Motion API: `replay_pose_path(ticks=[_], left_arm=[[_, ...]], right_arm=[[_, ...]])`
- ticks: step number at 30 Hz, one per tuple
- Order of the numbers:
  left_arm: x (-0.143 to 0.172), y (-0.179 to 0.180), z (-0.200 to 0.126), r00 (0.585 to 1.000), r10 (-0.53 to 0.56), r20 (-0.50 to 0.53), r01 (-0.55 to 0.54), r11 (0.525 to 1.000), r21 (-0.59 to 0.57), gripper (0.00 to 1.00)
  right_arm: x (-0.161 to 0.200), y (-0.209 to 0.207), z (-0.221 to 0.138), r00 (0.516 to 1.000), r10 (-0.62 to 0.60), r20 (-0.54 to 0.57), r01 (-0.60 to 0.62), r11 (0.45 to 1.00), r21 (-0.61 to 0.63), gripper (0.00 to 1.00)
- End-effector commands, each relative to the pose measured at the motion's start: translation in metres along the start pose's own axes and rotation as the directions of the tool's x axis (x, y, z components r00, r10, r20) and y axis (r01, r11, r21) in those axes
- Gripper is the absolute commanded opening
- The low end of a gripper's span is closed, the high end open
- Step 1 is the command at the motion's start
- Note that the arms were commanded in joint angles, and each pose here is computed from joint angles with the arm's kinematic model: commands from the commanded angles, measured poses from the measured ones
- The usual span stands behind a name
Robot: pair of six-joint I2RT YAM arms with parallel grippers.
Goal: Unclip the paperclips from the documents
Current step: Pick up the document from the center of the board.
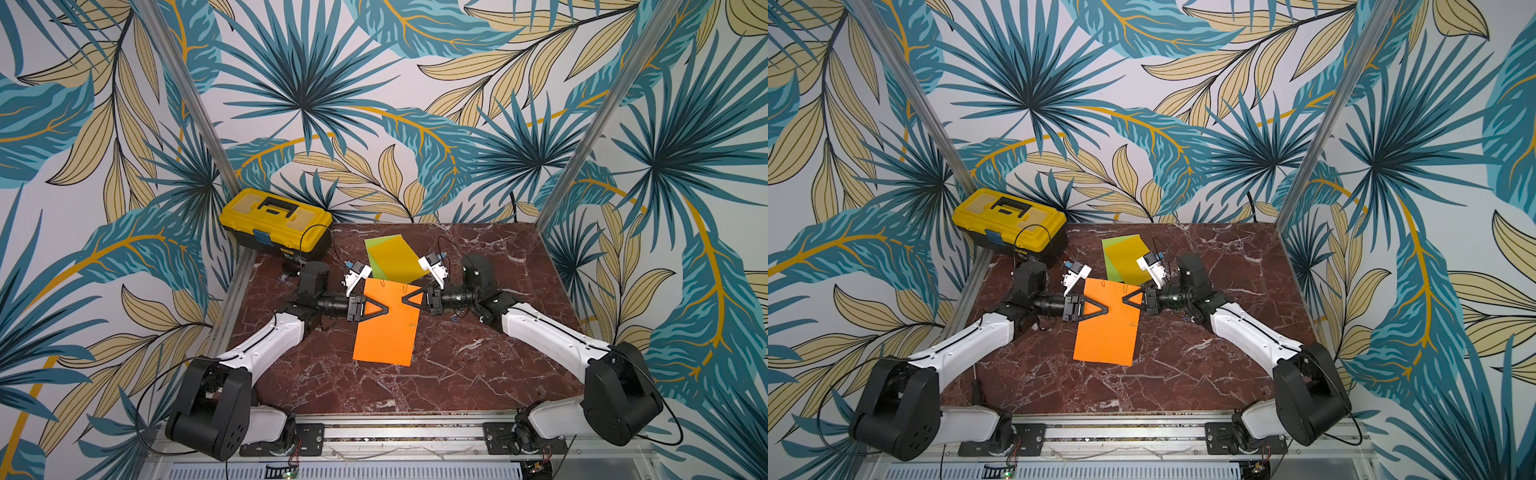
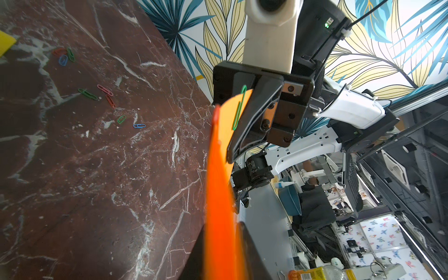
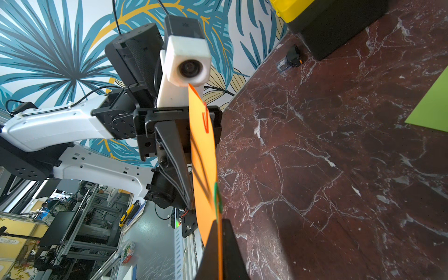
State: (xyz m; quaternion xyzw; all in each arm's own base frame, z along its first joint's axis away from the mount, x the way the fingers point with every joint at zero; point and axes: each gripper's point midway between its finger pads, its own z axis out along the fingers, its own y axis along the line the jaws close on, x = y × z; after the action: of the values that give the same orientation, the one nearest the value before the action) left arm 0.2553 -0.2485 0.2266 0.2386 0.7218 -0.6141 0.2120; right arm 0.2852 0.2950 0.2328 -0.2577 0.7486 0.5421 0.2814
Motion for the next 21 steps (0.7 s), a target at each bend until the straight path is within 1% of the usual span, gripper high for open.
replay_pose_path(ticks=[1, 8, 13, 16, 17, 21], left_arm=[[-0.019, -0.012, -0.003, 0.997, 0.072, 0.037, -0.072, 0.997, -0.013, 0.22], [-0.03, -0.009, -0.009, 0.994, 0.081, 0.072, -0.077, 0.996, -0.053, 0.13], [-0.032, -0.009, -0.009, 0.993, 0.085, 0.081, -0.08, 0.995, -0.064, 0.0], [-0.033, -0.008, -0.01, 0.992, 0.09, 0.084, -0.084, 0.994, -0.07, 0.0], [-0.033, -0.007, -0.009, 0.993, 0.091, 0.082, -0.085, 0.994, -0.069, 0.0], [-0.031, -0.01, -0.008, 0.992, 0.104, 0.066, -0.101, 0.994, -0.044, 0.0]], right_arm=[[0.004, 0.002, -0.002, 1.0, -0.01, 0.009, 0.01, 1.0, -0.02, 0.0], [0.005, 0.003, -0.004, 0.999, -0.005, 0.036, 0.006, 1.0, -0.021, 0.0], [0.006, 0.004, -0.005, 0.999, -0.001, 0.045, 0.002, 1.0, -0.025, 0.0], [0.007, 0.003, -0.004, 0.999, 0.002, 0.04, -0.001, 1.0, -0.026, 0.0], [0.007, 0.002, -0.004, 0.999, 0.003, 0.037, -0.003, 1.0, -0.022, 0.02], [0.013, -0.002, -0.005, 1.0, -0.006, -0.002, 0.006, 1.0, 0.016, 0.24]])
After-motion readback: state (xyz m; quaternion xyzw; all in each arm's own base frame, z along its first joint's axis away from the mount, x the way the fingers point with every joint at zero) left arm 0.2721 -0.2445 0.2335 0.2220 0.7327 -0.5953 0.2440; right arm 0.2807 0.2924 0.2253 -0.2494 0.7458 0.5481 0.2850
